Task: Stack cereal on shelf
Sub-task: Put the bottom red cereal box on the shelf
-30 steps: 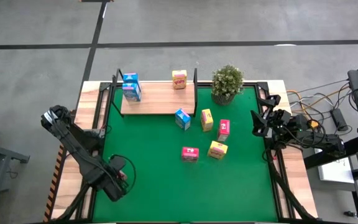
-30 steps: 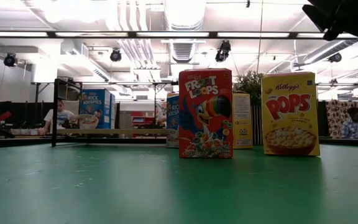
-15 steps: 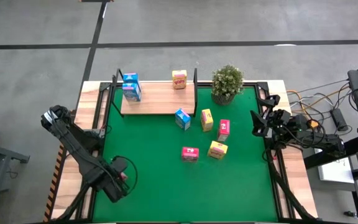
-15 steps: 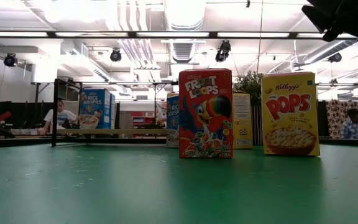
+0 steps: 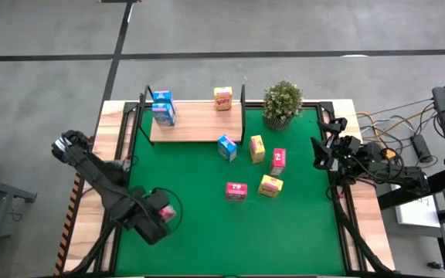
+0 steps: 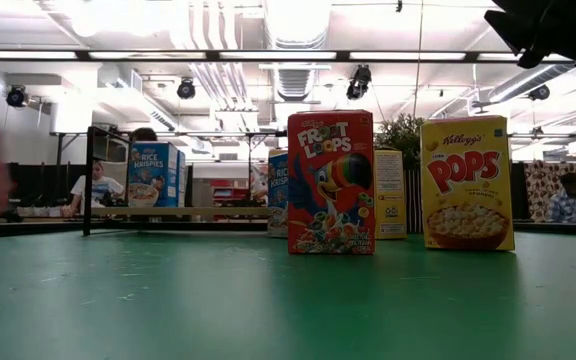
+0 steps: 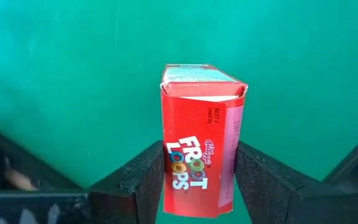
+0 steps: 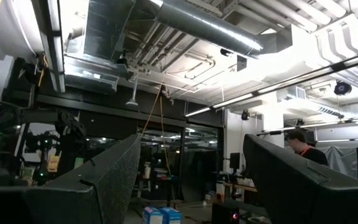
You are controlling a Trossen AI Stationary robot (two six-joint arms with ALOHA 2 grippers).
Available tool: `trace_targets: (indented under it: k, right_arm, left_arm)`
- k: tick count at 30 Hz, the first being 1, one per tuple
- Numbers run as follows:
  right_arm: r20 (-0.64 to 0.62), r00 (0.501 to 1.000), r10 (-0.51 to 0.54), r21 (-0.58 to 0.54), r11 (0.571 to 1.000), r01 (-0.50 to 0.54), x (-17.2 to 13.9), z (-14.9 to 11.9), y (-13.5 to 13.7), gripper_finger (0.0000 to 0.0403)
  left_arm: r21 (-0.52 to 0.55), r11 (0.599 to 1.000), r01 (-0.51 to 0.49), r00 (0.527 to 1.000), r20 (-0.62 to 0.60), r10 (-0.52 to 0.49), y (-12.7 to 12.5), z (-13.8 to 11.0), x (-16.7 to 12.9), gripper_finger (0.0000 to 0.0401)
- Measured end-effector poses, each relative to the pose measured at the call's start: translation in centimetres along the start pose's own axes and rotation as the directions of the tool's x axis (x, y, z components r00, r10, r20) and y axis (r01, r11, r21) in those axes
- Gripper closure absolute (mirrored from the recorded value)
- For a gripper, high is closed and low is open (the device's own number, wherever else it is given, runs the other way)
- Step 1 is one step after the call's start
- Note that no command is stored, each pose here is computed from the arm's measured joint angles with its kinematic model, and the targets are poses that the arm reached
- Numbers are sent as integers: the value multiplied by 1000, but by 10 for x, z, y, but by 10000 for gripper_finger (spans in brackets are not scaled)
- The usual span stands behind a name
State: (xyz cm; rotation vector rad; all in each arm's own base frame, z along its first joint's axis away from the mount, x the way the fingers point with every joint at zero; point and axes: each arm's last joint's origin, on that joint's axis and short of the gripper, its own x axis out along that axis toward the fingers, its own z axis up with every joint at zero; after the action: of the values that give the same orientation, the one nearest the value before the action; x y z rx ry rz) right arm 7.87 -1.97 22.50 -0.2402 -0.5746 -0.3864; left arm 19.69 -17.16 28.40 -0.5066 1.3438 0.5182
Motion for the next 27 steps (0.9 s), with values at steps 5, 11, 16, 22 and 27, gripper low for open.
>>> trace_targets:
  k: [5, 11, 16, 22, 27]
  right_arm:
    - [0, 1000, 0, 0, 1000, 0, 0, 0, 0, 129]
    - [-5, 1000, 1, -2, 1000, -1, 0, -1, 0, 129]
    - [-7, 1000, 1, -4, 1000, -1, 0, -1, 0, 129]
    - [-7, 1000, 1, -2, 1000, -1, 0, -1, 0, 129]
    - [-7, 1000, 1, -7, 1000, -1, 0, -1, 0, 129]
  left_arm:
    - [123, 992, 20, 998, 63, -28, 2, 32, -5, 233]
    - [334, 942, 1, 993, 109, -39, 14, 77, -15, 233]
    - [473, 880, -44, 990, 141, -26, 36, 117, -26, 233]
    - [579, 807, -114, 978, 207, -10, 75, 166, -46, 233]
    - [602, 774, -197, 961, 276, 30, 120, 206, -65, 233]
